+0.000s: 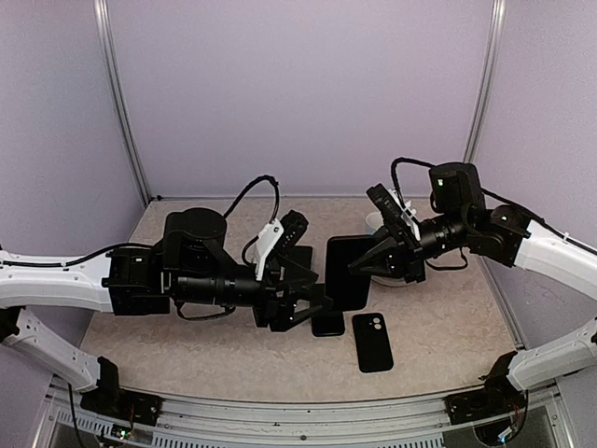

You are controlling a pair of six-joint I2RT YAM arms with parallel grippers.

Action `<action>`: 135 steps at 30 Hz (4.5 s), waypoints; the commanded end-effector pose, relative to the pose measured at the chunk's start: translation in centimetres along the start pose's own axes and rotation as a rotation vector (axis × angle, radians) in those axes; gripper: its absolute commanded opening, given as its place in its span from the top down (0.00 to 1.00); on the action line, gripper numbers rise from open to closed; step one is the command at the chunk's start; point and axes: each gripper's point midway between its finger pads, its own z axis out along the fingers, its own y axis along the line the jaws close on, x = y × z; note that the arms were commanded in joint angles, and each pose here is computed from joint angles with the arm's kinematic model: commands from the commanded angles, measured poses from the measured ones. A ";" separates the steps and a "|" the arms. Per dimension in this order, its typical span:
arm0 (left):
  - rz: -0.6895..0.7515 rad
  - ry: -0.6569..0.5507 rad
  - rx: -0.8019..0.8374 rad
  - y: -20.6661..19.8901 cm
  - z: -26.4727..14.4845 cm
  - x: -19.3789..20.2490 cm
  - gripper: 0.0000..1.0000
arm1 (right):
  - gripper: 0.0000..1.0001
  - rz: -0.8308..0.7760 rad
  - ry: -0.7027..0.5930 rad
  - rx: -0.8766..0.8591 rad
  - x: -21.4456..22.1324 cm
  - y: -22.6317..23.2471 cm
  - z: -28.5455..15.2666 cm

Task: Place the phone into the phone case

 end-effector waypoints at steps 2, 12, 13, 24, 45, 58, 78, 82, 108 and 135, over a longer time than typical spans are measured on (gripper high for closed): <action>0.142 -0.026 -0.028 -2.8 2.2 -1.0 0.31 | 1.00 -0.074 -0.069 -0.167 -2.9 1.5 0.2; 0.280 -0.167 -0.089 2.0 -0.4 -4.1 0.51 | 1.00 -0.082 -0.031 -0.094 -2.9 0.6 0.0; 0.275 -0.167 -0.051 2.2 -0.6 -4.3 0.50 | 1.00 -0.085 -0.032 -0.088 -2.9 0.5 0.1; 0.310 0.000 0.240 -0.1 2.4 -0.7 0.76 | 1.00 -0.089 -0.030 -0.075 -3.6 -0.4 0.2; 0.274 -0.074 0.207 1.3 2.7 -2.1 0.89 | 1.00 -0.064 -0.059 -0.069 -3.8 -0.7 0.2; 0.209 -0.149 0.203 1.3 2.4 -3.1 1.00 | 0.27 0.211 -0.063 0.119 1.2 -3.9 0.7; 0.177 -0.078 0.249 1.1 3.2 -0.8 1.00 | 0.78 0.208 -0.198 -0.003 -0.2 -1.7 0.5; 0.168 -0.065 0.253 0.9 3.5 -0.4 1.00 | 1.00 0.215 -0.194 -0.018 0.0 -1.3 0.4; 0.123 0.420 -0.108 8.1 10.8 16.1 0.26 | 1.00 1.124 0.287 0.513 23.5 -6.5 -1.4; 0.149 0.618 -0.037 6.4 14.8 24.7 0.44 | 1.00 1.231 0.332 0.428 24.2 -5.7 -0.1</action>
